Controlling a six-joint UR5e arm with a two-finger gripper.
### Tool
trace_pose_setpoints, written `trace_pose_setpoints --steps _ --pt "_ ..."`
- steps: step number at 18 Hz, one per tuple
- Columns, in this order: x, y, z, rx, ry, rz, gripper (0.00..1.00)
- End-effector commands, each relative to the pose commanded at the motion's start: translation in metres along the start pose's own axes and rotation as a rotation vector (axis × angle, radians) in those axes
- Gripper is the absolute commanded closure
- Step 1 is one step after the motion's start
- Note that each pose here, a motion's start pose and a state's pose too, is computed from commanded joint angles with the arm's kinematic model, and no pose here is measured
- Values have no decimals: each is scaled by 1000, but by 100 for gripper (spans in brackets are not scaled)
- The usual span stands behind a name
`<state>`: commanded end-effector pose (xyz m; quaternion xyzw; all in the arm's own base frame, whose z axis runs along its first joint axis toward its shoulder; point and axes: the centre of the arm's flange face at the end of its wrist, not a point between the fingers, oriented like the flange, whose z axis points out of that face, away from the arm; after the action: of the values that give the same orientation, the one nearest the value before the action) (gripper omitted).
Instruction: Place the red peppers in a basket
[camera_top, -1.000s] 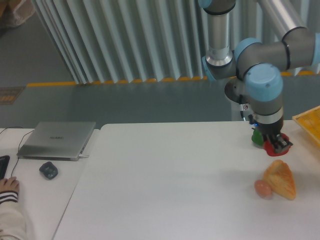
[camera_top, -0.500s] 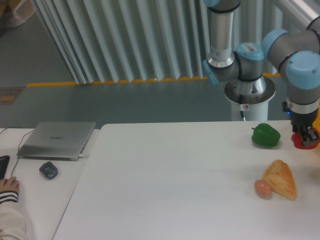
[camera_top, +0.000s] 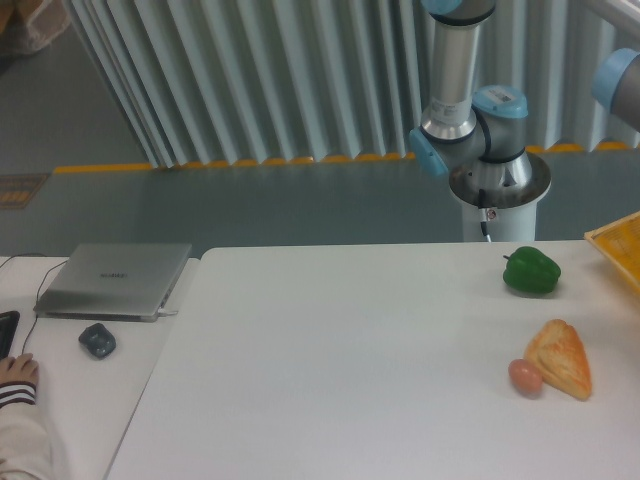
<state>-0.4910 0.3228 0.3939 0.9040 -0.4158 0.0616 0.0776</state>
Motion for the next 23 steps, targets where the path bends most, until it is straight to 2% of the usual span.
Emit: trace_pose_setpoints --steps 3,5,7,8,9,10,16,20,23 --pt "6 19 7 10 8 61 55" --pt "9 28 9 12 10 93 46" --pt "8 35 7 -5 -14 121 43" --pt "8 36 8 -10 -16 131 23" --pt "8 36 8 -10 -16 130 7" --pt "8 35 8 -10 -13 117 0" --pt "8 29 9 7 -20 111 0" --pt "-1 -4 -4 67 -77 14 0" --pt "-5 -25 -7 71 -81 3 0"
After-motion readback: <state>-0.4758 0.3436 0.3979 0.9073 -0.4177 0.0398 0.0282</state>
